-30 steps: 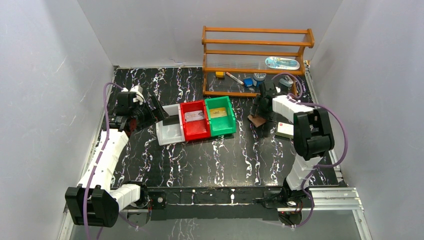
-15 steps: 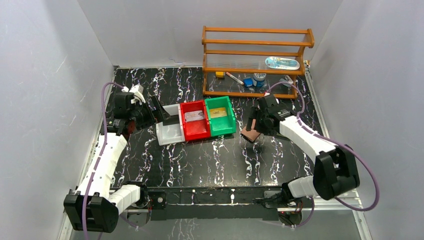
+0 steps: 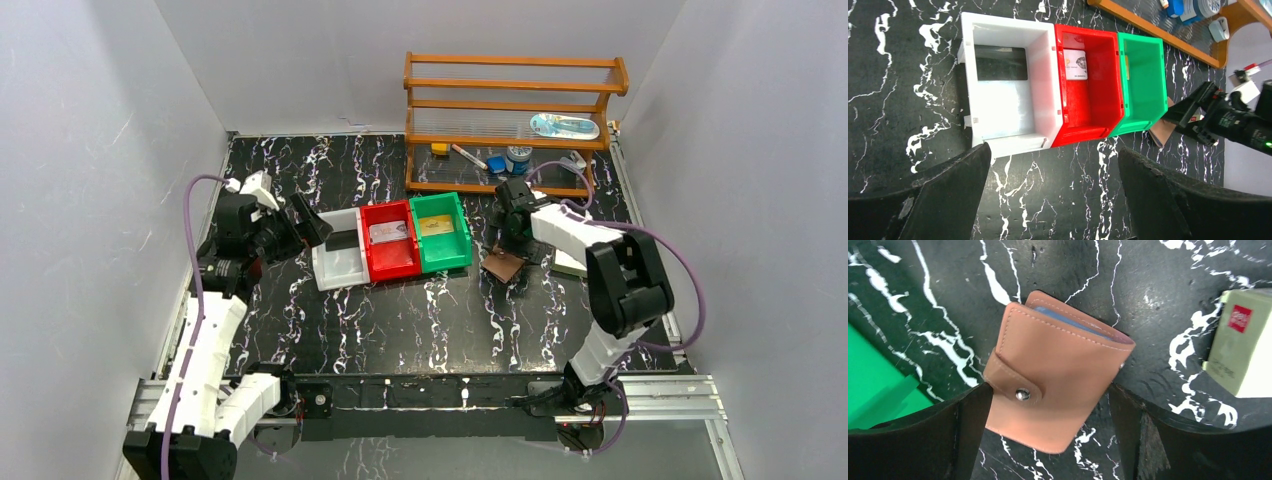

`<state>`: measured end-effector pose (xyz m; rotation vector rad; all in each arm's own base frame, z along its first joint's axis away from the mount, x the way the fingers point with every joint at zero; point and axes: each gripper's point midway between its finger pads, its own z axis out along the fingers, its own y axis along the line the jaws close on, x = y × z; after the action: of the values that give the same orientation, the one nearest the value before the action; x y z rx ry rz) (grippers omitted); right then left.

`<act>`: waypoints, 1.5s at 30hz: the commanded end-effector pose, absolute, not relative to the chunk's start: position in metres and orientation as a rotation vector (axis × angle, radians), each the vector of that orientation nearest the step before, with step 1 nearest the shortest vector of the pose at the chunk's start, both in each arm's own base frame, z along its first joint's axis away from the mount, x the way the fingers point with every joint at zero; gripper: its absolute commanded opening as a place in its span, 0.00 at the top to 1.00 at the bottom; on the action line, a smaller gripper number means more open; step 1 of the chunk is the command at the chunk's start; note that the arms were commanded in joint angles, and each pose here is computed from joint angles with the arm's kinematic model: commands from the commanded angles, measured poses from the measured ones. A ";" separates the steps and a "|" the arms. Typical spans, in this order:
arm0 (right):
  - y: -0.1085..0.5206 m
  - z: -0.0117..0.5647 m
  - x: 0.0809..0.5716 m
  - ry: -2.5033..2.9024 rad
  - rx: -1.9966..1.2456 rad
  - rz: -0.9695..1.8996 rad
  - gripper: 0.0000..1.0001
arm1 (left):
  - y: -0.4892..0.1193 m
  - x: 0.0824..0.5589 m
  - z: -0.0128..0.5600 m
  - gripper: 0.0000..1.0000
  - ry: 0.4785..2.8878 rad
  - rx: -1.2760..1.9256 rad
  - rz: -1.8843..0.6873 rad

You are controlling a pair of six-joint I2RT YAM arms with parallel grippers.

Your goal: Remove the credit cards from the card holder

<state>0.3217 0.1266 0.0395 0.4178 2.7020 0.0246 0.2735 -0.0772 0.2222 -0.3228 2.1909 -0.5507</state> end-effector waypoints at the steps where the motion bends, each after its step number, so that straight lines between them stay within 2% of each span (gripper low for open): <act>1: 0.126 0.034 0.323 2.723 0.466 -0.012 0.10 | -0.065 0.264 0.227 0.02 2.153 -0.409 -0.504; 6: 0.140 0.014 0.276 2.779 0.403 0.091 0.18 | -0.086 0.257 0.222 0.02 2.193 -0.319 -0.632; 10: 0.153 0.012 0.230 2.811 0.296 0.163 0.19 | -0.104 0.253 0.220 0.02 2.230 -0.236 -0.752; 16: 0.200 0.038 0.181 2.745 -0.008 0.507 0.18 | -0.129 0.244 0.220 0.04 2.230 -0.128 -0.941; 19: 0.224 0.066 0.173 2.630 -0.159 0.705 0.17 | -0.138 0.239 0.215 0.05 2.251 -0.084 -0.982; 22: 0.238 0.094 0.172 2.540 -0.266 0.828 0.11 | -0.151 0.234 0.207 0.06 2.289 -0.030 -0.998; 30: 0.202 0.095 0.181 2.536 -0.020 0.620 0.09 | -0.190 0.220 0.182 0.08 2.395 0.099 -0.947; 34: 0.175 0.073 0.173 2.580 0.280 0.502 0.21 | -0.207 0.215 0.173 0.12 2.414 0.142 -0.946; 37: 0.190 0.065 0.164 2.590 0.285 0.649 0.30 | -0.225 0.208 0.157 0.12 2.448 0.200 -0.963; 40: 0.202 0.061 0.161 2.582 0.292 0.754 0.35 | -0.241 0.202 0.141 0.17 2.492 0.255 -0.965; 45: 0.215 0.048 0.155 2.588 0.306 0.876 0.43 | -0.268 0.201 0.135 0.16 2.506 0.360 -0.932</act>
<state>0.1454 0.1887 0.0373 0.2651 2.6638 0.6744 0.1955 -0.2459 0.1272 0.2921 2.5555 -0.9415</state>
